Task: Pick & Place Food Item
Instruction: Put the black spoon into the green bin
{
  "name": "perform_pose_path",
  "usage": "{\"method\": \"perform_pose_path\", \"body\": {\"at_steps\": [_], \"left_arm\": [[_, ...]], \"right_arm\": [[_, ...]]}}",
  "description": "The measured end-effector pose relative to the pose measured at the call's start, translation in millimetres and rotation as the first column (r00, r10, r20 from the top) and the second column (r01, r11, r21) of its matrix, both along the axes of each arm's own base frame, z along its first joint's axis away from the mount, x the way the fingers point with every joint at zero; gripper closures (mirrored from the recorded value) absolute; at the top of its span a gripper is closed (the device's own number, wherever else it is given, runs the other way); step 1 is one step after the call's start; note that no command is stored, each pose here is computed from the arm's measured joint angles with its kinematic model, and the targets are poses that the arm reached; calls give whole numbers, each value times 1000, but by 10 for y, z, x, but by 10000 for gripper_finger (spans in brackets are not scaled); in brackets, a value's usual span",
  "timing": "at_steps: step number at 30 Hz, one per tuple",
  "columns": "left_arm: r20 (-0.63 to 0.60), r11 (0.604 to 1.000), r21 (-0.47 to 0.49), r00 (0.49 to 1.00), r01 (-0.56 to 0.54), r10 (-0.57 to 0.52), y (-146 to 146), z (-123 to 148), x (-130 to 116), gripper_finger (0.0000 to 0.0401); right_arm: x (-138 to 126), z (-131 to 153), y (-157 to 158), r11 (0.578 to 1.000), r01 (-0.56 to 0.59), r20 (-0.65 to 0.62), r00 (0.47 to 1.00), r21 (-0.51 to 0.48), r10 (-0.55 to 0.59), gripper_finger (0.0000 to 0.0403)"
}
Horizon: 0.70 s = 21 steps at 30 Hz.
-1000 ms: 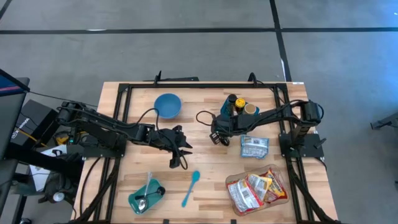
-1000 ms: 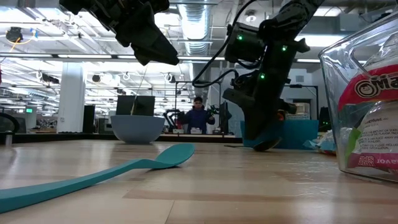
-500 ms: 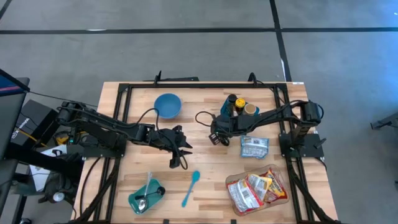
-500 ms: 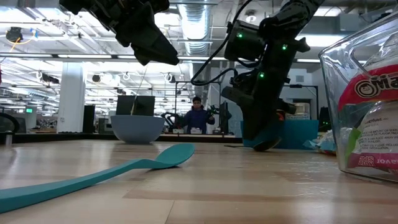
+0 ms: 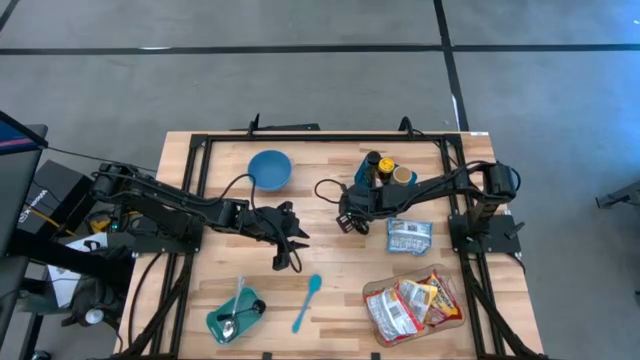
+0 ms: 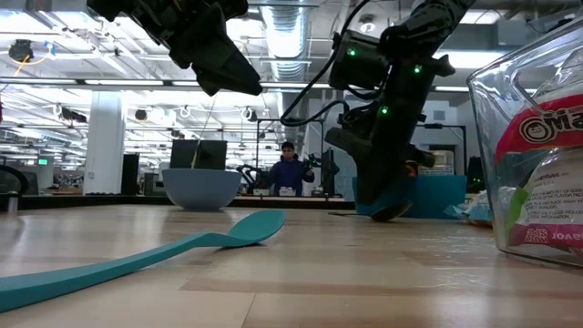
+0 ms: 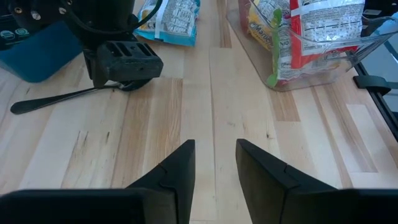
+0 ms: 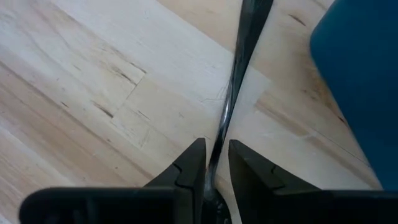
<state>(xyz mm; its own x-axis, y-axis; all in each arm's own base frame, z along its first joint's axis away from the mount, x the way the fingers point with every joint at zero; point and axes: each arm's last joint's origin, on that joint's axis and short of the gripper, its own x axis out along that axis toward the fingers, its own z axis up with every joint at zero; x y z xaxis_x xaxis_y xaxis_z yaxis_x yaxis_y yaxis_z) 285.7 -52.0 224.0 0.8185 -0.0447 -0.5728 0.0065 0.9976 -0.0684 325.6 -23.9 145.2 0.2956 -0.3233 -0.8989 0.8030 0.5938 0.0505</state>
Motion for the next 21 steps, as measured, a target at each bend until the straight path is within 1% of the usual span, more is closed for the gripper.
{"method": "perform_pose_path", "body": {"at_steps": [13, 17, 21], "left_arm": [[0, 1000, 0, 1000, 0, 0, 0, 0, 0, 290], [0, 1000, 0, 1000, 0, 0, 0, 0, 0, 290], [0, 1000, 0, 1000, 0, 0, 0, 0, 0, 290]], "right_arm": [[-2, -7, 3, 1000, 2, 3, 1000, 1, -2, 337], [-48, -101, 4, 1000, 2, 17, 1000, -1, -2, 337], [-74, -130, -1, 1000, 17, 12, 1000, -20, -17, 337]]}}
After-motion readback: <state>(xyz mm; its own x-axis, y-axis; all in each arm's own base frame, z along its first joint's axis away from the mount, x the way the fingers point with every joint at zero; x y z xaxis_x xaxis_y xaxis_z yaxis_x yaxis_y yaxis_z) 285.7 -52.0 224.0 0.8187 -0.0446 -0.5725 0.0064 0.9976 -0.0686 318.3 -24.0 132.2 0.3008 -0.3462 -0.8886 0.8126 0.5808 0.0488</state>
